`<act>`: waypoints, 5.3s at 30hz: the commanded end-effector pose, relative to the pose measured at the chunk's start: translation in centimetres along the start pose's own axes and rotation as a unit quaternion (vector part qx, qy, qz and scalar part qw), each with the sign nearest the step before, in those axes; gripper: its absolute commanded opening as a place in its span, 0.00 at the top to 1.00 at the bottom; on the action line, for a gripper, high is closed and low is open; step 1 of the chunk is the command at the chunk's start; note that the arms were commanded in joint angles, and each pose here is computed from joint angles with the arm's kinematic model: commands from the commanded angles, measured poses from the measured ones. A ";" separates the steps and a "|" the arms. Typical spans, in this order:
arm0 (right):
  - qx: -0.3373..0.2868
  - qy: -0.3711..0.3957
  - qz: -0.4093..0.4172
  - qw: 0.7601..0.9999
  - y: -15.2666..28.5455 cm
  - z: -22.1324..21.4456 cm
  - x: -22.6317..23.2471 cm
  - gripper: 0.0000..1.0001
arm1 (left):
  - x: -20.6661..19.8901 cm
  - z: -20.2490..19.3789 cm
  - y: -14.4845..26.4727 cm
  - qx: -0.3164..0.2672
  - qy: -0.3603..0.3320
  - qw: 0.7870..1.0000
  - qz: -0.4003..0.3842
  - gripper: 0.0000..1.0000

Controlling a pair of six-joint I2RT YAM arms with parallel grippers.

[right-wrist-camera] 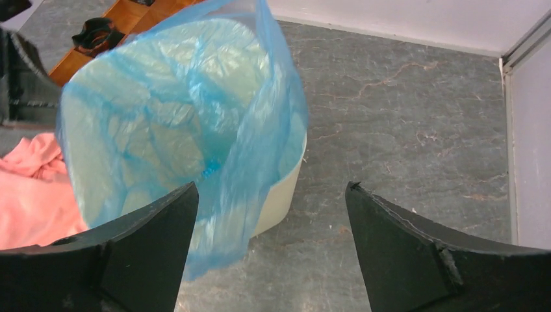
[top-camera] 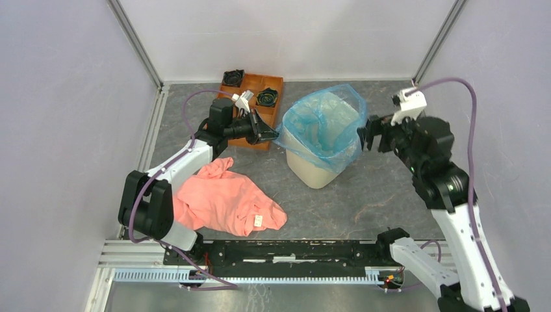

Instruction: Put the trash bags into the trash bin

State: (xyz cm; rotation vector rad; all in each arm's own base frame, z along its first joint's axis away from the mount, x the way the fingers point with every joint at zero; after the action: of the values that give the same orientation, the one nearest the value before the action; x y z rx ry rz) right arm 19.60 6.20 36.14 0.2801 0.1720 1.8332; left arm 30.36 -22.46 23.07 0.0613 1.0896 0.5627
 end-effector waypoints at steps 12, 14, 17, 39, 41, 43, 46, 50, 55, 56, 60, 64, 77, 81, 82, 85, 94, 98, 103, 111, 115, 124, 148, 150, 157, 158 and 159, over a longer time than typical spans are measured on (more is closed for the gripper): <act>0.019 0.002 -0.143 0.989 -6.0 -1.4 -3.3 0.91 | -2.6 2.1 0.5 -0.025 -0.034 0.999 -0.021 0.98; 0.019 0.004 -0.150 0.988 -6.0 -2.2 -3.7 0.92 | -2.8 2.5 0.5 -0.030 -0.037 0.999 -0.020 0.98; 0.026 0.008 -0.173 0.985 -6.5 -4.2 -4.7 0.89 | -2.7 3.0 0.0 -0.033 -0.037 0.999 -0.019 0.98; 0.066 0.052 -0.170 0.982 -1.9 -2.3 -5.1 0.19 | -1.1 2.6 -1.3 -0.017 -0.023 1.000 -0.014 0.98; 0.047 0.074 -0.170 0.982 -1.3 0.2 -5.1 0.19 | -1.2 2.6 -1.3 -0.016 -0.023 0.999 -0.015 0.98; 0.024 0.092 -0.134 0.986 -1.8 2.0 -4.3 0.17 | -1.3 2.6 -1.3 -0.017 -0.023 0.999 -0.016 0.98; 0.006 0.111 -0.035 0.993 -4.6 3.9 -2.2 0.18 | -1.5 2.6 -1.2 -0.017 -0.024 0.999 -0.017 0.98; -0.010 0.119 0.079 0.990 -9.3 5.0 0.3 0.25 | -1.8 2.8 -1.1 -0.020 -0.025 0.999 -0.019 0.98; -0.029 0.133 0.162 0.977 -13.3 5.1 2.0 0.27 | -2.2 2.9 -1.2 -0.018 -0.026 0.999 -0.021 0.98; -0.035 0.135 0.168 0.976 -14.0 5.2 2.1 0.27 | -2.1 3.0 -1.2 -0.017 -0.026 0.999 -0.020 0.98; -0.025 0.130 0.174 0.976 -16.2 4.5 2.1 0.31 | -2.3 3.1 -1.2 -0.015 -0.027 0.999 -0.021 0.98; -0.010 0.131 0.187 0.973 -17.6 3.2 2.2 0.31 | -2.3 3.0 -1.1 -0.016 -0.028 0.999 -0.021 0.98; 0.010 0.137 0.180 0.974 -20.8 1.9 1.7 0.53 | -2.3 2.8 -1.4 -0.014 -0.026 0.999 -0.021 0.98; 0.012 0.138 0.168 0.976 -21.3 1.9 1.3 0.66 | -2.3 2.8 -1.3 -0.013 -0.027 0.999 -0.020 0.98; 0.008 0.137 0.163 0.977 -21.3 2.1 1.3 0.66 | -2.3 2.8 -1.3 -0.014 -0.027 0.999 -0.019 0.98; 0.003 0.132 0.152 0.979 -21.5 2.3 1.1 0.71 | -2.2 2.7 -1.3 -0.012 -0.027 0.999 -0.018 0.98; 0.000 0.107 0.154 0.982 -21.1 3.3 1.4 0.54 | -2.1 2.5 -1.1 -0.010 -0.031 0.999 -0.011 0.98; -0.002 0.102 0.148 0.984 -21.2 3.5 1.1 0.66 | -2.0 2.5 -1.2 -0.011 -0.031 0.999 -0.010 0.98; 0.006 0.099 0.146 0.984 -21.9 3.4 0.8 0.65 | -2.1 2.6 -1.2 -0.010 -0.030 0.999 -0.011 0.98; 0.011 0.092 0.140 0.986 -23.4 3.4 0.2 0.87 | -2.0 2.5 -1.2 -0.009 -0.030 0.999 -0.011 0.98; 0.015 0.092 0.147 0.985 -24.3 3.1 0.2 1.00 | -2.0 2.6 -1.3 -0.009 -0.029 0.999 -0.011 0.98; 0.032 0.081 0.138 0.987 -26.9 1.6 -1.2 1.00 | -1.1 3.4 -2.4 -0.011 -0.035 0.999 0.002 0.98; 0.070 0.054 -0.074 0.993 -18.8 4.2 -6.3 0.50 | 1.9 0.4 -3.2 0.001 -0.037 0.996 0.079 0.98; 0.054 0.045 -0.139 0.988 -16.1 4.8 -7.3 0.38 | 1.9 0.6 -2.9 -0.003 -0.048 0.994 0.094 0.98; -0.070 -0.077 -0.108 0.989 -8.2 -0.3 -5.9 0.09 | 1.2 0.8 -1.9 -0.004 -0.063 0.992 0.106 0.98; -0.076 -0.093 -0.097 0.988 -7.5 -1.5 -5.8 0.07 | 1.0 0.8 -1.8 -0.005 -0.064 0.993 0.103 0.98; -0.077 -0.107 -0.085 0.988 -7.0 -2.3 -5.7 0.07 | 0.9 0.9 -1.7 -0.006 -0.065 0.993 0.103 0.98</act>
State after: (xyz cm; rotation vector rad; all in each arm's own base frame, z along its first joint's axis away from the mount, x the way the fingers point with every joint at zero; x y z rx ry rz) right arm 28.68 2.43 33.87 0.2357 0.1013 1.5928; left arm 32.15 -23.71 19.97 0.2099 1.0571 0.7369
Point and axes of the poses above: each gripper's point midway between its finger pads, its own y axis back along the fingers, its own x axis along the line the jaws close on, z = x × y, the point moved 6 cm from there along y, back along the fingers, and after that the axes turned 4 degrees about -y, right-handed, at the moved point
